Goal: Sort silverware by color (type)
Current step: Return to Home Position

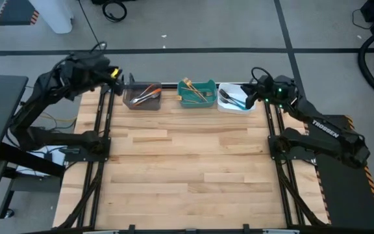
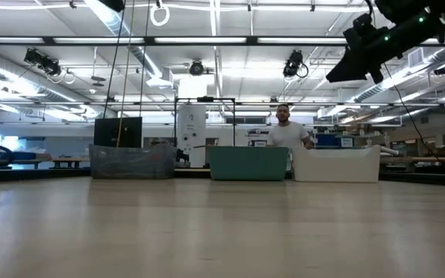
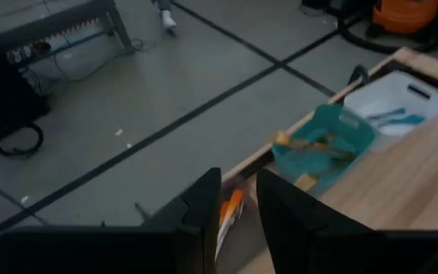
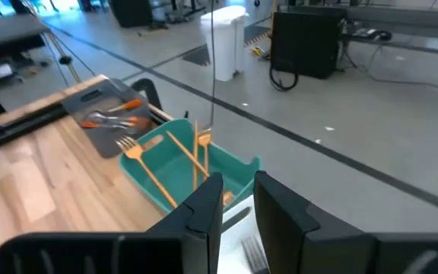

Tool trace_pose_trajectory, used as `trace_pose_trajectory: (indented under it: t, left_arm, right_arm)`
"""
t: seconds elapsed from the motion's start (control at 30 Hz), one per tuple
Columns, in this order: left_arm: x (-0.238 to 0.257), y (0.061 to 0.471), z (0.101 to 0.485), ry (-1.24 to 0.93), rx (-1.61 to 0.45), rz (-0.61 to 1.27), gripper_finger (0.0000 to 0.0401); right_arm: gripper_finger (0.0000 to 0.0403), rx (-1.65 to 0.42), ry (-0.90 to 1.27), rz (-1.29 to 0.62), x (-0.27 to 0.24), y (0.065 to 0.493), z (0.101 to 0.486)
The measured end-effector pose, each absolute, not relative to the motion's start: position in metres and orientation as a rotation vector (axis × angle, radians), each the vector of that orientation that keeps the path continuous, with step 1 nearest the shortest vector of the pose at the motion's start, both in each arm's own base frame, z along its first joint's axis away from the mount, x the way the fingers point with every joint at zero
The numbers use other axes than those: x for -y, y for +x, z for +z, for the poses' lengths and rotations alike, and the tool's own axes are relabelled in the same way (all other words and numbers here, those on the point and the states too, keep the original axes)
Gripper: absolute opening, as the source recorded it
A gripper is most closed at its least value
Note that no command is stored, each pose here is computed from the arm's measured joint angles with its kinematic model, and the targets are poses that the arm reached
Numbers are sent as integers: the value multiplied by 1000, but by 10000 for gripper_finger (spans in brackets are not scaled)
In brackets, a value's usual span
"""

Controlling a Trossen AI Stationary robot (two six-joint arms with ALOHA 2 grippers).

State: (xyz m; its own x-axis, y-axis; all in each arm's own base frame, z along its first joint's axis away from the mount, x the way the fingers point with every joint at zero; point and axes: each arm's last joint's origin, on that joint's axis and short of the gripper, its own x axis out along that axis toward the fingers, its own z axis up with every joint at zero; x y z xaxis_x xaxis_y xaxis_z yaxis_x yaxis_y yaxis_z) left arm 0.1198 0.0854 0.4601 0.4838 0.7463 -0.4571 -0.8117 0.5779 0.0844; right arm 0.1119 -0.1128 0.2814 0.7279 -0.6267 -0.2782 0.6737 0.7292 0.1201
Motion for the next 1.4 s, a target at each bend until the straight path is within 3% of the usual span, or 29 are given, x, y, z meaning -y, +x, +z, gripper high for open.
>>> trace_pose_trajectory:
  t: [0.27,0.43,0.8,1.4]
  left_arm:
    - [-70,100,400,-174,-371,897,96]
    - [-59,86,353,-179,-312,831,96]
    - [-49,76,267,-235,-163,689,95]
    - [-52,85,192,-281,-216,622,95]
  right_arm:
    - [83,-117,260,-638,111,113,263]
    - [83,-157,247,-555,109,115,249]
    - [83,-231,563,-557,103,115,194]
    - [83,-255,538,-563,85,119,156]
